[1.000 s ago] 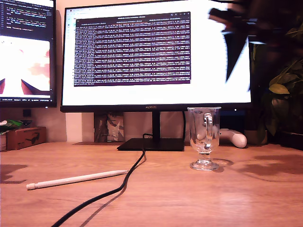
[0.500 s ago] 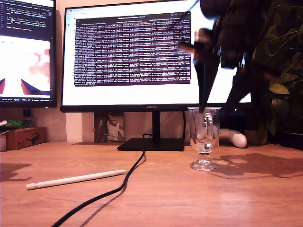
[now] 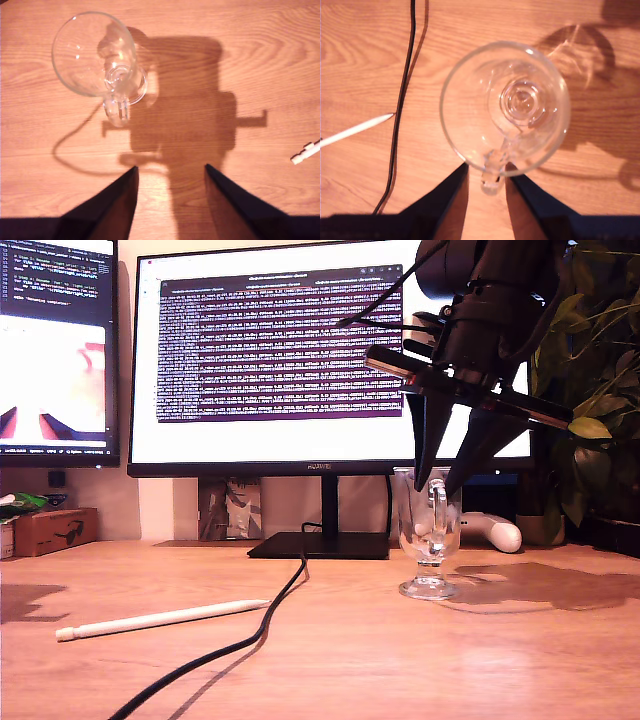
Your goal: Pick the small glass cups in front of you with each of your hands, and place them behind the white pen
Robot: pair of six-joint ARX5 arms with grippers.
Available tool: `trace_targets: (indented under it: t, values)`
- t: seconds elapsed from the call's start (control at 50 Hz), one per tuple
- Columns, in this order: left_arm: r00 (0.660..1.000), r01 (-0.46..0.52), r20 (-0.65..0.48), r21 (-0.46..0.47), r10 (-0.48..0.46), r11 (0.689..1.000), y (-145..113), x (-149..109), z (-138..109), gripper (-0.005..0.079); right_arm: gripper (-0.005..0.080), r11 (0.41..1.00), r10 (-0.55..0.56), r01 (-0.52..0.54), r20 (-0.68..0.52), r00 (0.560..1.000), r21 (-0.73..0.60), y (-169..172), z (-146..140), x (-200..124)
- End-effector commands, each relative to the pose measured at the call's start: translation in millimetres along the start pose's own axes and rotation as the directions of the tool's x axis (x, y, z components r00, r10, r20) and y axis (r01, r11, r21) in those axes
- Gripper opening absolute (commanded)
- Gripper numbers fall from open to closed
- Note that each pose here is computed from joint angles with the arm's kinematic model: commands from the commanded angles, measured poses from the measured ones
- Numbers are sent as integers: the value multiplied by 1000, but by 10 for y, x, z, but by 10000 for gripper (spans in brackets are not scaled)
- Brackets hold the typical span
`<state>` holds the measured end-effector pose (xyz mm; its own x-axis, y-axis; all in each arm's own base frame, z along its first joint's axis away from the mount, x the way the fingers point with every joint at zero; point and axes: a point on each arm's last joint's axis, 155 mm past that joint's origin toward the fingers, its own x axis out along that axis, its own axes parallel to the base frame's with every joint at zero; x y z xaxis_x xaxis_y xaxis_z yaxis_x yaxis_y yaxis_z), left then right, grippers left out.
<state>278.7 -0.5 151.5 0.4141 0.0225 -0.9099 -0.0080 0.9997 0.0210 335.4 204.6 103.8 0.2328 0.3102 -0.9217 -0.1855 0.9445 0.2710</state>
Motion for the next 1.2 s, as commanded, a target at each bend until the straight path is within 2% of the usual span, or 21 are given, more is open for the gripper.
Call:
trace_targets:
  t: [0.0, 0.18, 0.3, 0.62, 0.86, 1.18]
  values:
    - [1000, -4, 8, 2, 4, 1000, 16, -6, 22, 382, 192, 1000, -3, 3, -16, 1000, -7, 18, -8, 65]
    - [1000, -4, 8, 9, 4, 1000, 17, -8, 22, 382, 102, 1000, -14, 14, -46, 999, -9, -13, -55, 150]
    - [1000, -4, 12, 17, 4, 1000, 16, -7, 33, 382, -15, 999, -17, 15, -56, 998, -36, -23, -69, 181]
    - [999, -17, 31, -12, 17, 1000, 101, -7, 81, 382, -13, 998, -17, 14, -55, 998, -55, -21, -66, 182]
    - [998, -39, 55, -63, 43, 997, 265, 48, 183, 382, -13, 998, -14, 11, -48, 999, -66, -14, -47, 183]
    - [998, -55, -24, -93, 53, 994, 382, 390, 187, 382, -13, 997, -12, 8, -42, 999, -82, -8, -32, 184]
